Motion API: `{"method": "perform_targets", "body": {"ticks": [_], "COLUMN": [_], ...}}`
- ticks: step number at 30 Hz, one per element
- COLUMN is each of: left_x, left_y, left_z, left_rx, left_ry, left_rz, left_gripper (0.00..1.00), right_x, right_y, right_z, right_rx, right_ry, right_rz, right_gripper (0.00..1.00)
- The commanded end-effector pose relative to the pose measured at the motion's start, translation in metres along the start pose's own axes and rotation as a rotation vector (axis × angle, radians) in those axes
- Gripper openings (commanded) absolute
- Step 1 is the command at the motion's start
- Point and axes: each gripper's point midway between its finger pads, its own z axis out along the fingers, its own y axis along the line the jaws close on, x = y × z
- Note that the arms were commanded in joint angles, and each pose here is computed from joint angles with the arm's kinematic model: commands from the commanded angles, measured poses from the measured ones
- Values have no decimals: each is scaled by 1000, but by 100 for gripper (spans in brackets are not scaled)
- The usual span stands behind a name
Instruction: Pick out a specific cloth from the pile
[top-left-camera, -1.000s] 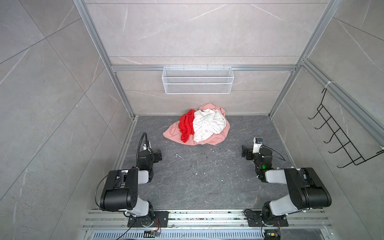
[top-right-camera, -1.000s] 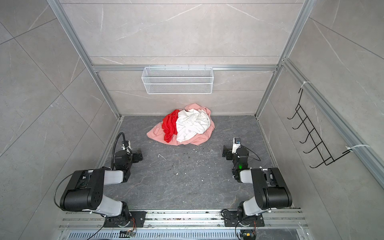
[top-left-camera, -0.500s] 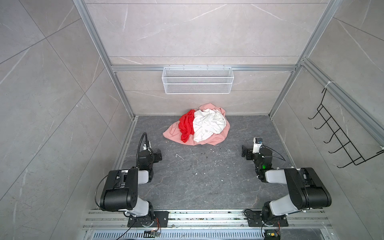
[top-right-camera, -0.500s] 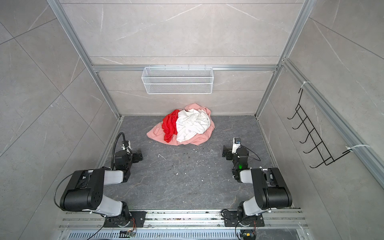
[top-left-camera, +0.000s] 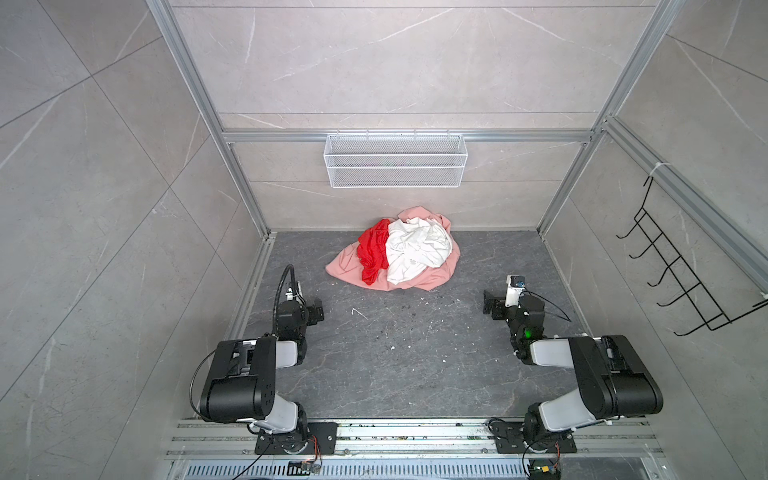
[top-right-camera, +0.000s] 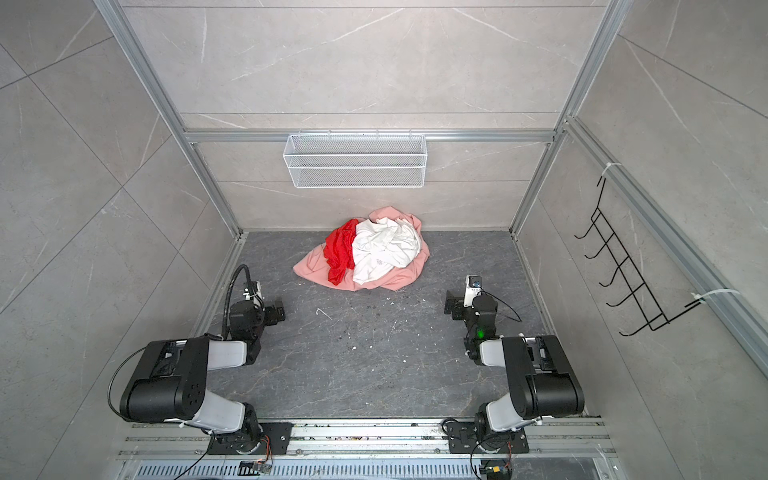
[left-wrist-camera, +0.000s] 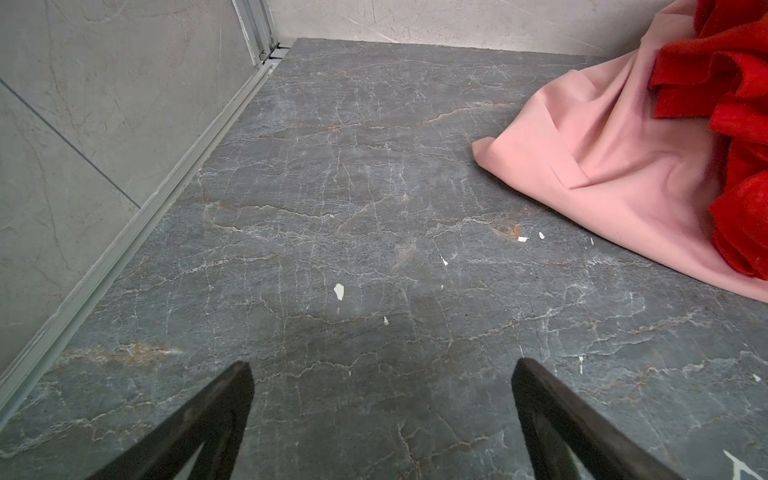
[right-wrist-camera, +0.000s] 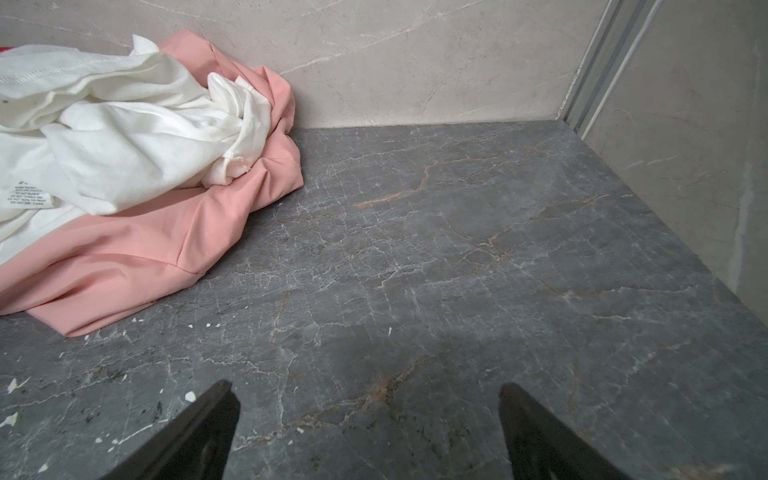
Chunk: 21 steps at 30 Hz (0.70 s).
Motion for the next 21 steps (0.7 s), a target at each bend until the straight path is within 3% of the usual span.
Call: {"method": "perform_targets", "body": {"ticks": [1, 21], "left_x": [-17, -18], "left_y": [-1, 0], "left_z": [0, -1], "left_rx": [12, 10], "left_ry": [-58, -61], "left_rz": [-14, -14], "left_gripper": [100, 100], "right_x": [-2, -2], "right_y": [-1, 1], "right_z": [0, -2], "right_rx": [-3, 11], "right_ry": [-11, -18], "right_rz": [6, -13], "right_gripper": [99, 99]}}
